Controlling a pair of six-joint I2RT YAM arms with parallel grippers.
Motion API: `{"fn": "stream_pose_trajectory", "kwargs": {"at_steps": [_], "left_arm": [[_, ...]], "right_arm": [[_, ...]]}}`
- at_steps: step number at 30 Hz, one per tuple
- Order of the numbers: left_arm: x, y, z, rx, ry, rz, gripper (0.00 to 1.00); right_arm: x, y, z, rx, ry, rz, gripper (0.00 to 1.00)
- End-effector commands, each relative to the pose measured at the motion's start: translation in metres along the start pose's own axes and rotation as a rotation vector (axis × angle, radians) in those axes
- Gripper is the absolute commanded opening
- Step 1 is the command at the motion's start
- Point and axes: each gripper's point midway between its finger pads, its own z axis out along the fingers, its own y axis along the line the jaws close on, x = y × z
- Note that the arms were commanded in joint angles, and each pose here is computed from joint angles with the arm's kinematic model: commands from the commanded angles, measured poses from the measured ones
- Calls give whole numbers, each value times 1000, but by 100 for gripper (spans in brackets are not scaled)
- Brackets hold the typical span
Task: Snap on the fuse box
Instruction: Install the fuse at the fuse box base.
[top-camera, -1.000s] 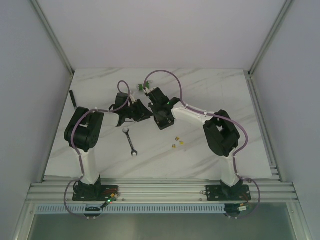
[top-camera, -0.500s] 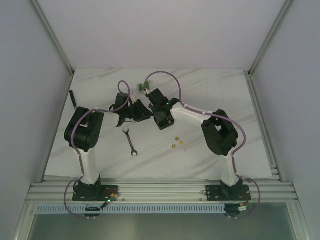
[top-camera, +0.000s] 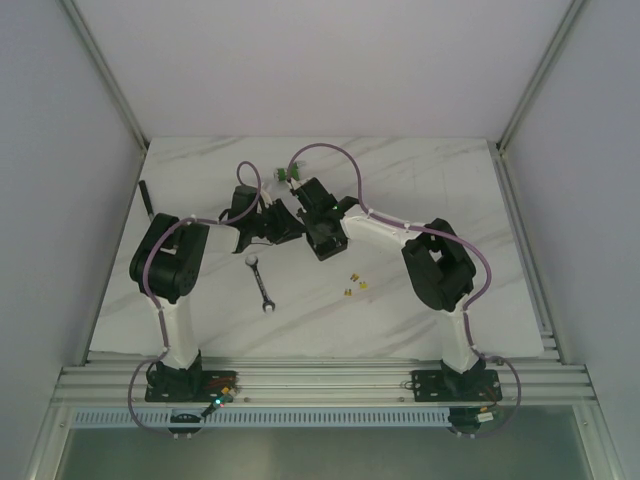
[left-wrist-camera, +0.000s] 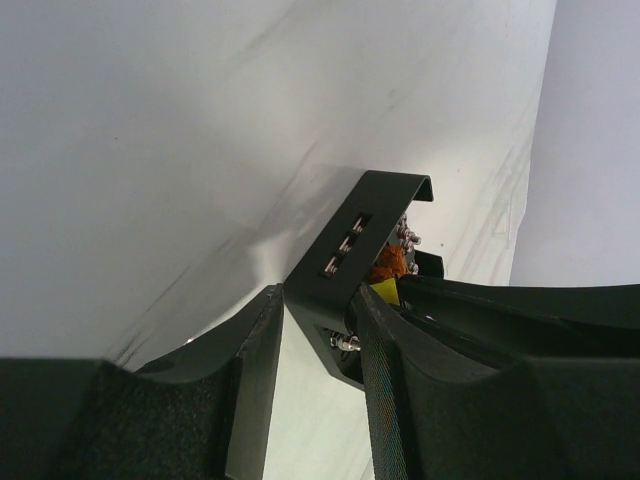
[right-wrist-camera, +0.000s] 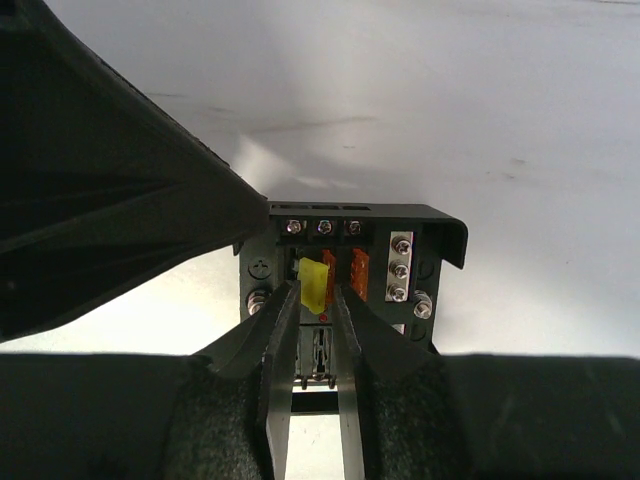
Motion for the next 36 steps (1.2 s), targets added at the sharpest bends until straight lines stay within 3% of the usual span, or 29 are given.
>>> {"fn": "stream_pose_trajectory", "kwargs": {"at_steps": [1,27,36], "left_arm": [[-3,-9,4,31,7,9,45],[-2,-9,5,25,11,10,44],[-2,-8,5,20,16,9,40]], "right_arm": [[-17,8,-6,-34,-43,-1,26],[-26,9,-18,-27,-76,-3,29],[-28,2,-19,9,-84,7,29]]}}
